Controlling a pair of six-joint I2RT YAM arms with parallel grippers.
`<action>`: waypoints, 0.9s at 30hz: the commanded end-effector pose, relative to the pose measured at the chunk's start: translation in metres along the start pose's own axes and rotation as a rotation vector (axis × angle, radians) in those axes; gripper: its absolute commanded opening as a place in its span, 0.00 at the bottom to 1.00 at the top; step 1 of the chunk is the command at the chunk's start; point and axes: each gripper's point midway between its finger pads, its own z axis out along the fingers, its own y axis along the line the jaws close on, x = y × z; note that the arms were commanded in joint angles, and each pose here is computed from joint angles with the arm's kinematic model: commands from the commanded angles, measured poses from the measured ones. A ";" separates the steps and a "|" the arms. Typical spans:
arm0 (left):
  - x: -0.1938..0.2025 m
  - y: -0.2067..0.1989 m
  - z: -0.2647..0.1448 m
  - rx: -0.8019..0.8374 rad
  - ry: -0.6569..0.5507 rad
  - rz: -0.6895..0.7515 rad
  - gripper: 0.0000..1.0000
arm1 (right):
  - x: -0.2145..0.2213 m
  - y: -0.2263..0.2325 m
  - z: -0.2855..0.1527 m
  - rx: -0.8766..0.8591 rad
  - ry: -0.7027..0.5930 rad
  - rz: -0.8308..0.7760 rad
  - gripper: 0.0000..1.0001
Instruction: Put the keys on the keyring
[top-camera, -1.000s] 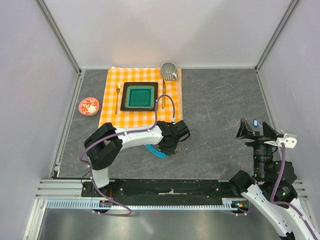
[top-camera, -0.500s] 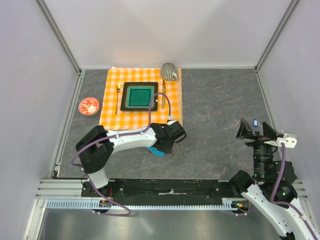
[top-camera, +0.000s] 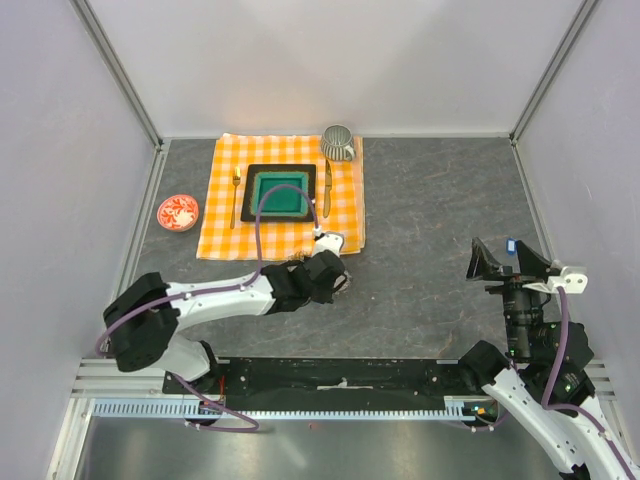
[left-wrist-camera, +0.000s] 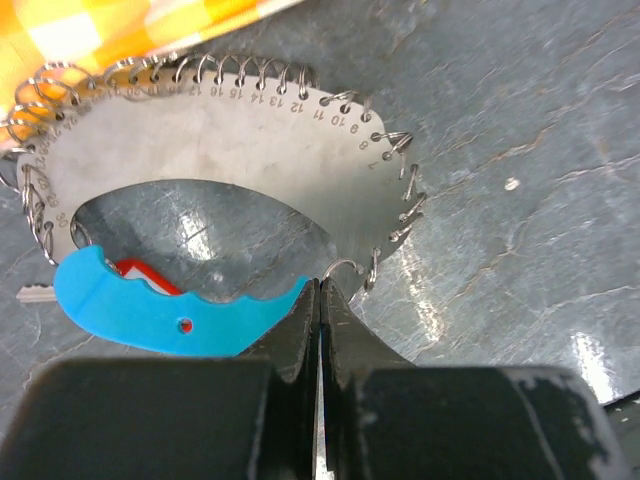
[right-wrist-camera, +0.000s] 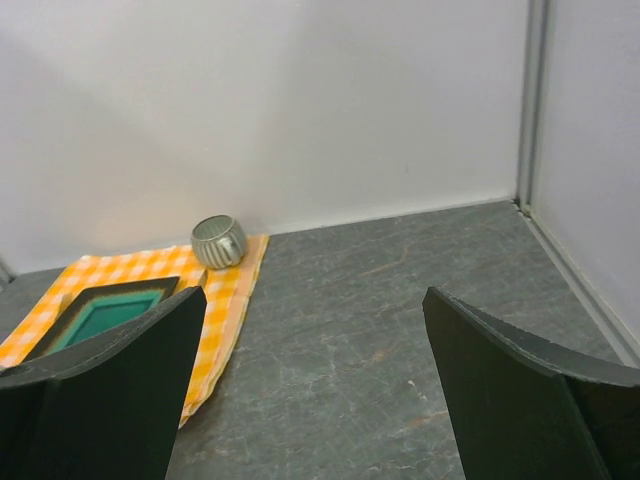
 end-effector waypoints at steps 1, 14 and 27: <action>-0.055 -0.011 -0.019 0.107 -0.296 -0.043 0.02 | -0.022 0.031 -0.006 -0.187 -0.043 0.035 0.98; -0.096 -0.042 -0.103 0.382 -0.636 0.188 0.02 | 0.045 0.147 -0.023 -0.680 0.395 0.107 0.98; -0.078 -0.050 -0.112 0.492 -0.709 0.343 0.02 | 0.135 0.182 -0.039 -0.917 0.579 0.018 0.98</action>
